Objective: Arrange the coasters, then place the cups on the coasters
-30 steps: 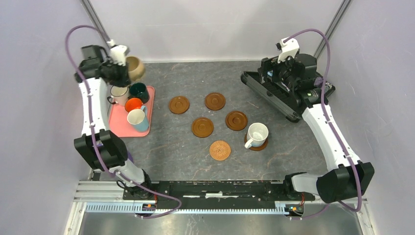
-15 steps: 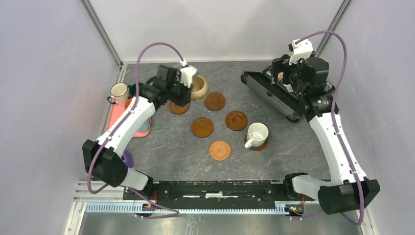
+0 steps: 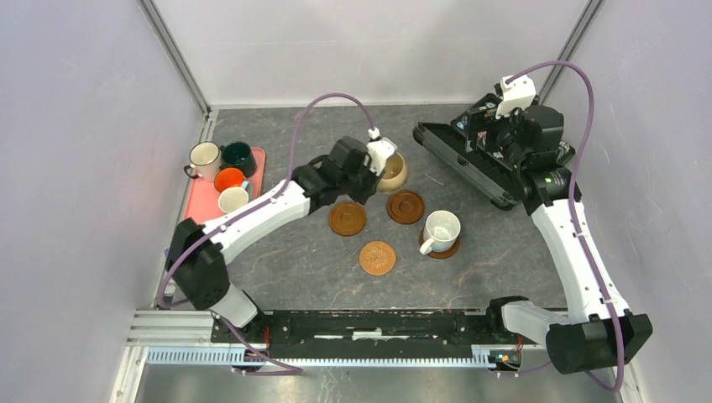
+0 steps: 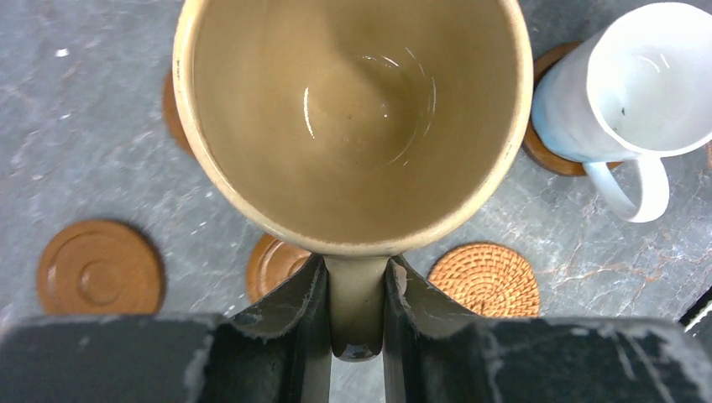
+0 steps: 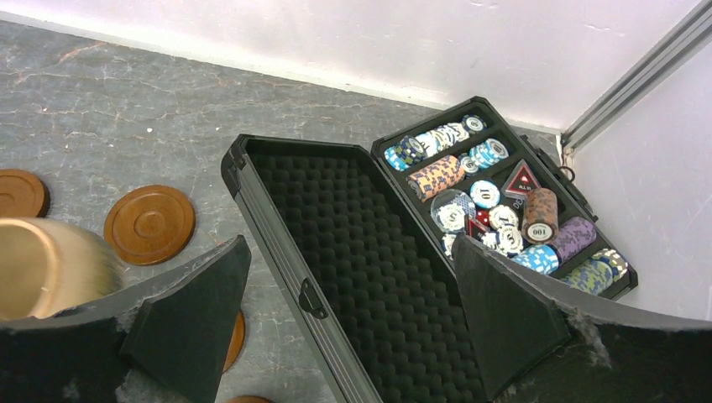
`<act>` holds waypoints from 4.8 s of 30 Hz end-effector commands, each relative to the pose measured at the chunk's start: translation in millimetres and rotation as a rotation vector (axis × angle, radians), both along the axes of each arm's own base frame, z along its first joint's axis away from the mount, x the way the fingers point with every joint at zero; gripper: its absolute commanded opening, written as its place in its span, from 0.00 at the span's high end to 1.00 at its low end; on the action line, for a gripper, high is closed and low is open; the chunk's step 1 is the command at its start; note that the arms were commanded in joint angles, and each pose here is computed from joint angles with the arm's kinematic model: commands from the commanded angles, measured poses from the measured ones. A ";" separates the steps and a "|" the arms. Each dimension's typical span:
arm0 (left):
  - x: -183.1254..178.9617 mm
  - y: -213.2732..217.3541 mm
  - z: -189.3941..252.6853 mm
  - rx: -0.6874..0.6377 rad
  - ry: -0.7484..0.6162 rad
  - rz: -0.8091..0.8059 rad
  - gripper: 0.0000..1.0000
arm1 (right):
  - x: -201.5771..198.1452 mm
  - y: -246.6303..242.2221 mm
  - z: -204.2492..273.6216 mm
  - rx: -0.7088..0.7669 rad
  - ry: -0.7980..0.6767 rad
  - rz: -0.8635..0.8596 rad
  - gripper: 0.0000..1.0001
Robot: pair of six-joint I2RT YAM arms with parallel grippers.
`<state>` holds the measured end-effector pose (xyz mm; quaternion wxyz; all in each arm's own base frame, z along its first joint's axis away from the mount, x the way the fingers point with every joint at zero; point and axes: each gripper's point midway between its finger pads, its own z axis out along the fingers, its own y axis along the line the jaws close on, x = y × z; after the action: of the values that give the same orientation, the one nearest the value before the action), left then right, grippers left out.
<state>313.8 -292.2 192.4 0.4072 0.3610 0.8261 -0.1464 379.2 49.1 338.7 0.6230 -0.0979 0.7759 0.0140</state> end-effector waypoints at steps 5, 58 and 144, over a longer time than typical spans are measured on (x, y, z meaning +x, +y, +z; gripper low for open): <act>14.1 -75.0 8.0 -0.133 -0.073 -0.063 0.98 | -4.5 -3.2 15.2 0.010 -0.048 0.002 0.02; 12.3 -96.8 -95.4 -0.032 0.041 -0.041 0.98 | -2.8 -6.7 5.3 0.016 -0.026 -0.005 0.02; 83.9 509.3 -34.7 0.561 0.360 0.027 0.13 | 40.0 64.4 -16.5 0.096 0.090 0.363 0.02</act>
<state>377.0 204.8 159.2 0.1162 0.3636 0.9243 0.0059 413.7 110.6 296.2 0.5546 -0.2001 0.7900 0.1682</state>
